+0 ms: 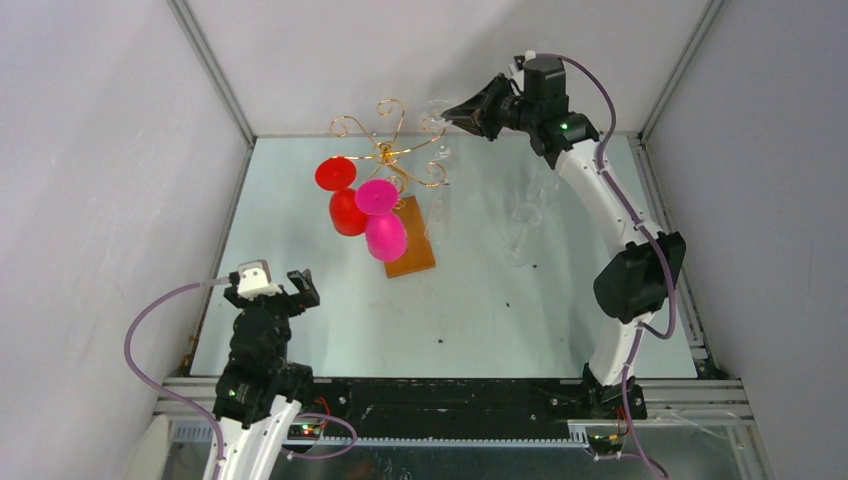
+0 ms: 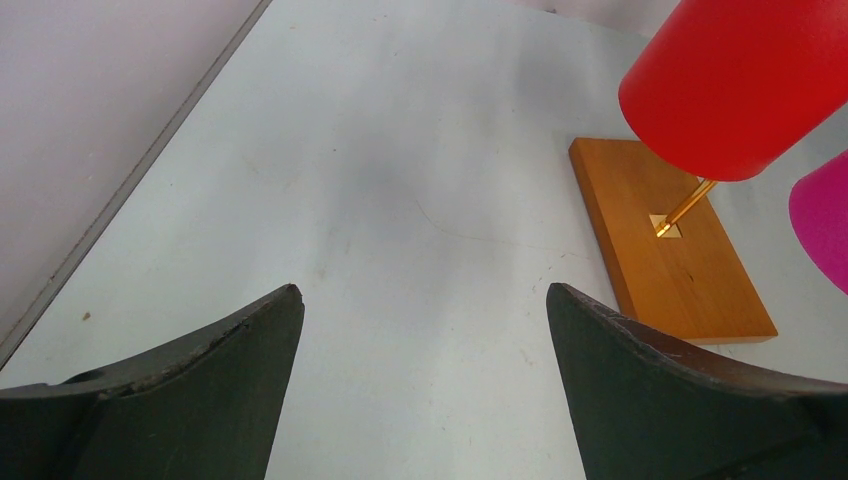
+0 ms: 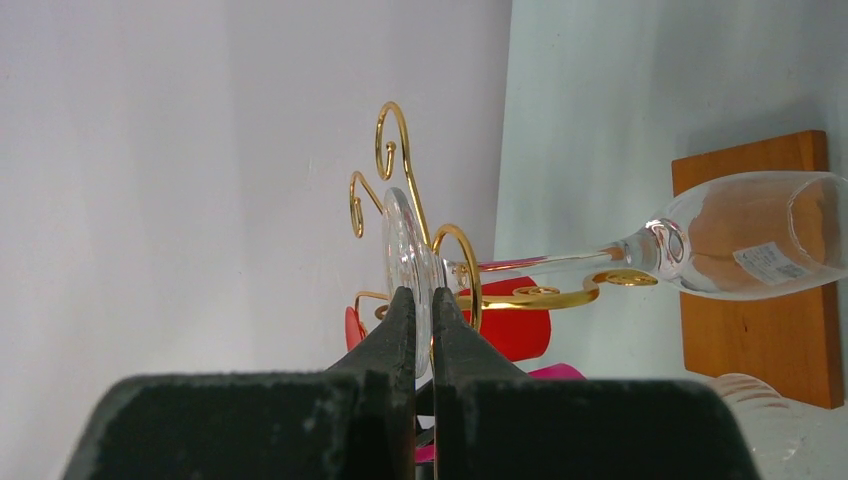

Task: Place the wine glass upside down on the wine glass rack
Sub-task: Turn the wine glass upside down at the wine rack.

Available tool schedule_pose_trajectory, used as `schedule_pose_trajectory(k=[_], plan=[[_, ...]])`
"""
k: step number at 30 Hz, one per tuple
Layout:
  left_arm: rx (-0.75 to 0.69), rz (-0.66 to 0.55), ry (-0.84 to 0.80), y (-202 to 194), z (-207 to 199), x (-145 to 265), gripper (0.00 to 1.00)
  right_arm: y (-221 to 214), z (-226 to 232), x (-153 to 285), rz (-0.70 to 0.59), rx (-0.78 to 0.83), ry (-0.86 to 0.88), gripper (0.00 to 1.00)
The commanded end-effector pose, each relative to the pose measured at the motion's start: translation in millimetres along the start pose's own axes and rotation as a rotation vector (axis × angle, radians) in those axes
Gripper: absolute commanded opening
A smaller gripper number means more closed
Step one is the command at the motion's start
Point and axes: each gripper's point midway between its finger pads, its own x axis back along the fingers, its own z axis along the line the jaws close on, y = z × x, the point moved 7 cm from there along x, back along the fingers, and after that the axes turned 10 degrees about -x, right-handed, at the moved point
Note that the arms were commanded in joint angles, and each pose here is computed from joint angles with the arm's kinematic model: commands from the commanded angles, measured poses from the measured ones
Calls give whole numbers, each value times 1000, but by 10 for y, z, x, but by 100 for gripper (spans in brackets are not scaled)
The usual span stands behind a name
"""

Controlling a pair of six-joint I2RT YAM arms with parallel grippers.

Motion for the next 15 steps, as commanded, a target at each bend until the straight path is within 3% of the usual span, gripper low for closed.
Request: schedule_pose_trajectory(k=[1, 15], plan=[[17, -100, -9, 92, 20, 48, 100, 52, 331, 76, -14, 59, 118, 0], [19, -101, -14, 95, 15, 52, 100, 44, 264, 7, -6, 60, 79, 3]])
